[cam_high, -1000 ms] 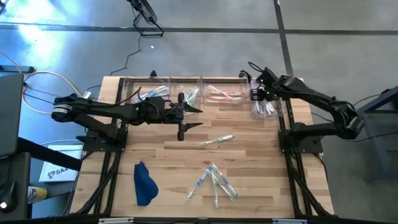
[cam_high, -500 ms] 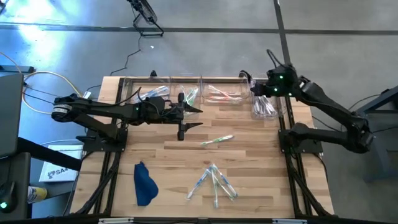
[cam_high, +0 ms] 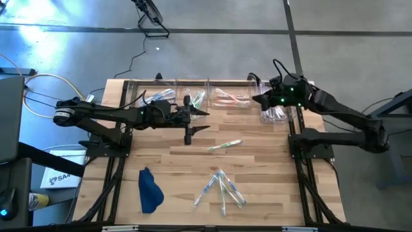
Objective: Pick & Place Toothbrushes
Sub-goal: Put the green toothbrush into the middle left transparent bin
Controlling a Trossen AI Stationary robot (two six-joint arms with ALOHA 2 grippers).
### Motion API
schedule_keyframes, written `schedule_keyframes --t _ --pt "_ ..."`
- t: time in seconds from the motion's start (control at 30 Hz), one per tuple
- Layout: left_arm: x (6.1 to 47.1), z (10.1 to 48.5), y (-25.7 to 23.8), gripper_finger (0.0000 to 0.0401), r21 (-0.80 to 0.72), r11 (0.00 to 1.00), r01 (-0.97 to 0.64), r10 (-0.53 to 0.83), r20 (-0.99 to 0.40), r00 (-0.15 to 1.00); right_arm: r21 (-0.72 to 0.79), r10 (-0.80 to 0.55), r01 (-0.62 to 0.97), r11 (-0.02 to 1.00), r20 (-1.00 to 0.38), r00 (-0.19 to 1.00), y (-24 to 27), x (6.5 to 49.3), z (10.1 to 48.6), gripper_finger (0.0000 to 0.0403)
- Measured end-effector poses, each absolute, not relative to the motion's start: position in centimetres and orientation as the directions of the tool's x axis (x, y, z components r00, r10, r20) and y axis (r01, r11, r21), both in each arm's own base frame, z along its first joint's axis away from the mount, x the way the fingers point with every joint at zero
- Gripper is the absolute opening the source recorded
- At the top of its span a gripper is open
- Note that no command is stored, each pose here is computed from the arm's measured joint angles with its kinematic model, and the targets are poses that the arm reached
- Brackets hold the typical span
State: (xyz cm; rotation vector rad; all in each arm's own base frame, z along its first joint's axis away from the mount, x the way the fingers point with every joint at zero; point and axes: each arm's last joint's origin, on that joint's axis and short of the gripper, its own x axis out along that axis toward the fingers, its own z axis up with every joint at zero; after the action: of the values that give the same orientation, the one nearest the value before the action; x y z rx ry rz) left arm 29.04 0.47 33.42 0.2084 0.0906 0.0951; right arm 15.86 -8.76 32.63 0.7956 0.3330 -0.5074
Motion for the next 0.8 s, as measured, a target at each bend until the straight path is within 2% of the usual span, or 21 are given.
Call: schedule_keyframes --t 0.3,0.6,0.8 --pt "29.0 33.4 0.5 0.0219 0.210 0.974 -0.086 0.104 -0.080 0.991 0.509 -0.233 0.363 0.780 -0.302 0.924 -6.4 17.7 34.2 0.0004" --pt "29.0 33.4 0.5 0.0219 0.209 0.974 -0.086 0.104 -0.080 0.991 0.412 -0.236 0.345 0.843 -0.292 0.927 -5.0 18.3 34.3 0.0004" --pt "29.0 33.4 0.5 0.0219 0.208 0.974 -0.086 0.104 -0.080 0.991 0.406 -0.219 0.342 0.847 -0.320 0.922 -4.8 19.1 33.8 0.0004"
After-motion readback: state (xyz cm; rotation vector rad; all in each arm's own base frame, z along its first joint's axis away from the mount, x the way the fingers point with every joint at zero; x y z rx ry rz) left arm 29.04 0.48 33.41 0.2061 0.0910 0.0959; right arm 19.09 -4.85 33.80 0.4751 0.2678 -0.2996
